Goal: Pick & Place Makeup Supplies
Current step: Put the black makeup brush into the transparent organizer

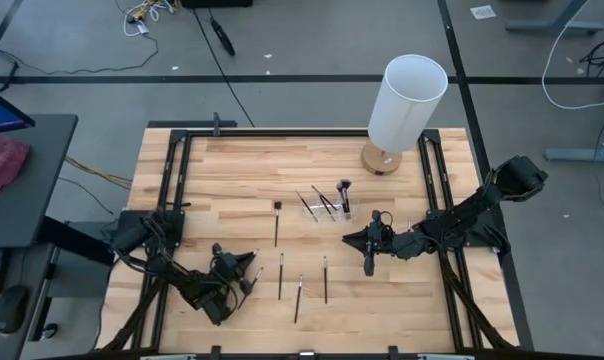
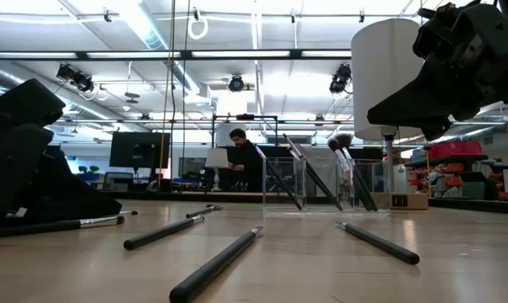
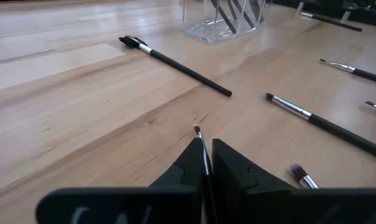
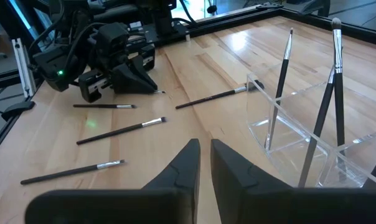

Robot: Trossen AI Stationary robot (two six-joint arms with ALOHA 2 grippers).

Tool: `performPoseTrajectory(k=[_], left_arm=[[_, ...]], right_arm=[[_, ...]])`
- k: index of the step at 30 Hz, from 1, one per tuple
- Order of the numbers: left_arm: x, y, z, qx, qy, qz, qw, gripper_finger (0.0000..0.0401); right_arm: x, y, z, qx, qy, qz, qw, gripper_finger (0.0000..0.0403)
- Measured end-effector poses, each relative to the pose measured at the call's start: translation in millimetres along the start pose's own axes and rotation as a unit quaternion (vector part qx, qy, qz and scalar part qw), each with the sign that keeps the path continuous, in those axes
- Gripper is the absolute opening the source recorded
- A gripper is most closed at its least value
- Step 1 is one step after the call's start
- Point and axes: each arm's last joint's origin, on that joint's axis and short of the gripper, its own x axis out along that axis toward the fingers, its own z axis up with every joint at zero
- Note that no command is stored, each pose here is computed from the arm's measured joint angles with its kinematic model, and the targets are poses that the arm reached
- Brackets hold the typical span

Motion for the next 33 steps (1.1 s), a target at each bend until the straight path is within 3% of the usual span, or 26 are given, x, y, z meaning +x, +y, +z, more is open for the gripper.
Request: performPoseTrajectory(k=[5, 11, 15, 26, 33], left_arm=[[-1.9, -1.2, 4.3, -0.011, 0.013, -0.001, 1.000, 0.0026], [-8.0, -5.7, 25.3, -0.050, 0.096, 0.006, 0.994, 0.0025], [-10.5, -7.9, 38.8, -0.032, 0.121, 0.001, 0.992, 0.0021], [-11.5, -8.5, 47.1, -0.013, 0.125, -0.004, 0.992, 0.0045], [-12.2, -8.2, 46.3, -0.007, 0.124, -0.003, 0.992, 0.0089]], right_arm=[[0.0, 0.0, 0.0, 0.000, 0.000, 0.000, 1.000, 0.0043], [0.0, 0.0, 0.0, 0.000, 0.000, 0.000, 1.000, 0.0043], [0.0, 0.0, 0.0, 0.000, 0.000, 0.000, 1.000, 0.0043], [0.0, -0.1, -0.2, -0.001, 0.001, 0.000, 1.000, 0.0043], [0.0, -0.1, -0.3, -0.002, 0.002, 0.000, 1.000, 0.0043]])
